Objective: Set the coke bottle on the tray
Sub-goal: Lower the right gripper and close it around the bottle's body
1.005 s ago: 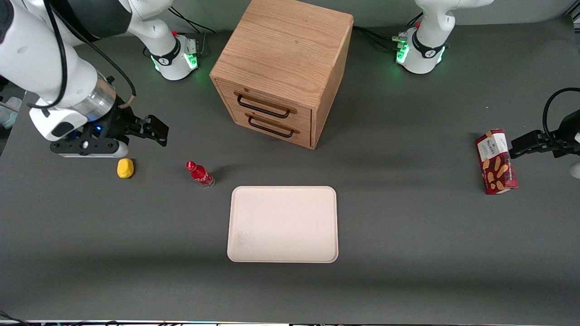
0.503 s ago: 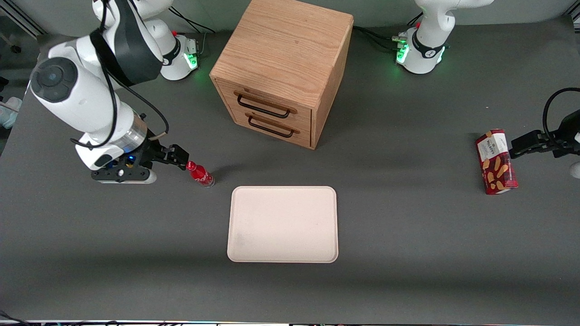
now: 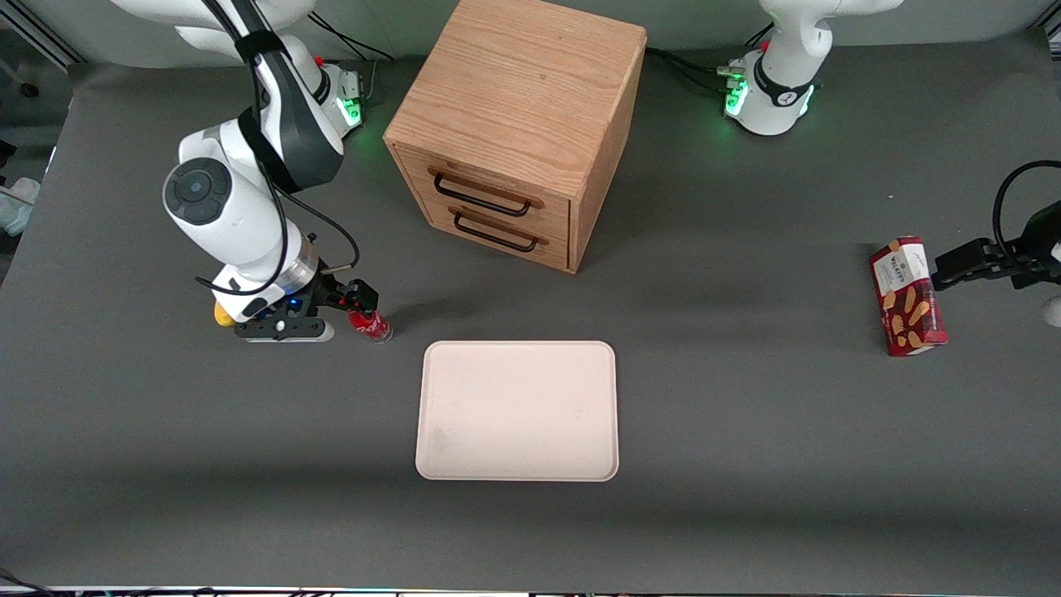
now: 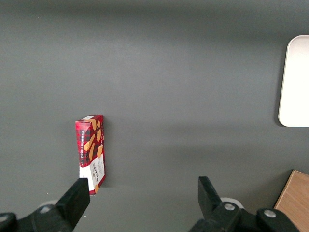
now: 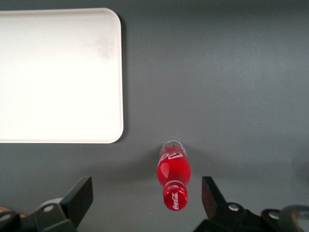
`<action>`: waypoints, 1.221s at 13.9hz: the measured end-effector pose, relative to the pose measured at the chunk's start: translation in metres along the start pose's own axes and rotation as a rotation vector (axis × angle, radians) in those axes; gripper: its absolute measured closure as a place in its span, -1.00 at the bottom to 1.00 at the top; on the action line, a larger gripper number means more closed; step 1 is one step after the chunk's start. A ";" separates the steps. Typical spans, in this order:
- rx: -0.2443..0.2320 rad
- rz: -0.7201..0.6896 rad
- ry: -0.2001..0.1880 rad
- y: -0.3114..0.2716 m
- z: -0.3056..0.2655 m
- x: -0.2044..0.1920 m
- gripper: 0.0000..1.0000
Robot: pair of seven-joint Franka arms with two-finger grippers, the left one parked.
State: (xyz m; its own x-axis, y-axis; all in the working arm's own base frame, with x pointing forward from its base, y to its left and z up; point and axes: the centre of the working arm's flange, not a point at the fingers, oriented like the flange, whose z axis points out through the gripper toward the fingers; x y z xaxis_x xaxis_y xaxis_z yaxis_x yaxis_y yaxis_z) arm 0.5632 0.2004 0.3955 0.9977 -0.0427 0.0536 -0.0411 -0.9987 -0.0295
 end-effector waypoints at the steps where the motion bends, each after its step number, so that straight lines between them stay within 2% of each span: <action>1: 0.001 0.001 0.004 0.002 0.010 -0.005 -1.00; 6: 0.008 0.003 0.028 0.013 0.053 -0.026 -1.00; 13: 0.005 0.004 0.020 0.017 0.067 -0.036 -0.99; 15: 0.005 0.004 0.020 0.017 0.067 -0.035 -0.94; 17: 0.005 0.004 0.021 0.017 0.067 -0.035 -0.59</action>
State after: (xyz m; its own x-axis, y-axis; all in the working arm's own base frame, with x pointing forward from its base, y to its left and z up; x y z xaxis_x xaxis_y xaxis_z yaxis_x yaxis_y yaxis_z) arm 0.5309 0.1869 0.3265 0.9961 -0.0476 0.0742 -0.0451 -0.9984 -0.0345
